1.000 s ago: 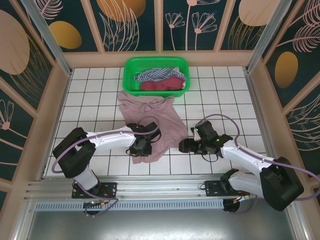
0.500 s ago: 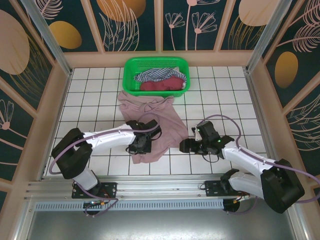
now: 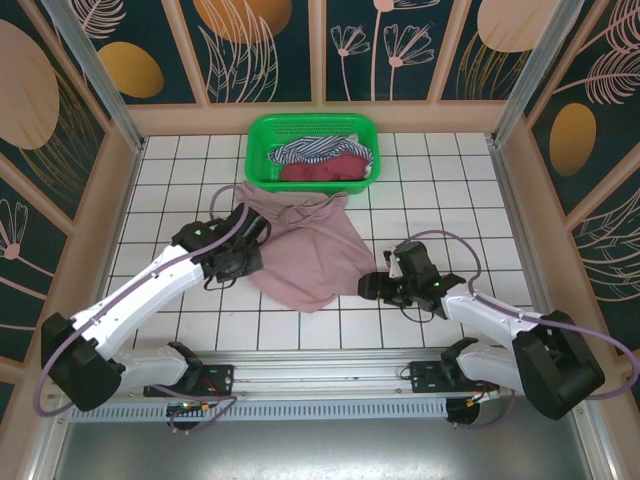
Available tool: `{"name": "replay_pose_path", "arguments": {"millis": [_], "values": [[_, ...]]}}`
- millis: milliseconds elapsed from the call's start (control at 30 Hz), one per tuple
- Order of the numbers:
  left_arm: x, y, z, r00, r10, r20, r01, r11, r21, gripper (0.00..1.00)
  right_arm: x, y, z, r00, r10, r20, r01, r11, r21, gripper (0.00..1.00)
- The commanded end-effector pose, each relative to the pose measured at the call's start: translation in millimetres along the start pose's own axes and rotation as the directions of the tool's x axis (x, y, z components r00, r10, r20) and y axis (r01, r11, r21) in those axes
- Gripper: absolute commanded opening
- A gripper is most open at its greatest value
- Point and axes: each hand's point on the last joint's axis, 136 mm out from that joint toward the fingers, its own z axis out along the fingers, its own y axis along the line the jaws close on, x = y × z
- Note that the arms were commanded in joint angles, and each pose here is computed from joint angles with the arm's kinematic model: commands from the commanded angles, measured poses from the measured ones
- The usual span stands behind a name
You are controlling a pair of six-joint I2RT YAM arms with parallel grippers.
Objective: Fold and stack the tank tops
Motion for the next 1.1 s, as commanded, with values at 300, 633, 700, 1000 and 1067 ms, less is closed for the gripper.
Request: {"name": "replay_pose_path", "arguments": {"millis": [300, 633, 700, 1000, 1067], "values": [[-14.0, 82.7, -0.5, 0.982, -0.114, 0.152, 0.146, 0.966, -0.216, 0.0, -5.3, 10.0, 24.4, 0.996, -0.084, -0.022, 0.085, 0.995, 0.055, 0.63], [-8.9, 78.4, 12.8, 0.993, -0.052, 0.105, 0.074, 0.972, -0.223, 0.0, 24.1, 59.4, 48.7, 0.976, -0.192, -0.106, 0.193, 0.981, 0.006, 0.65], [-8.8, 76.3, 15.7, 0.995, -0.039, 0.096, 0.06, 0.973, -0.222, 0.0, 28.0, 68.7, 53.6, 0.97, -0.216, -0.115, 0.217, 0.976, -0.002, 0.66], [-11.4, 70.8, 20.4, 0.997, 0.012, 0.079, 0.006, 0.975, -0.224, 0.0, 38.0, 92.2, 69.5, 0.927, -0.339, -0.162, 0.348, 0.937, 0.032, 0.63], [-11.0, 71.0, 21.3, 0.997, 0.019, 0.077, -0.001, 0.974, -0.225, 0.0, 42.6, 88.8, 74.2, 0.917, -0.352, -0.186, 0.368, 0.928, 0.056, 0.59]]}}
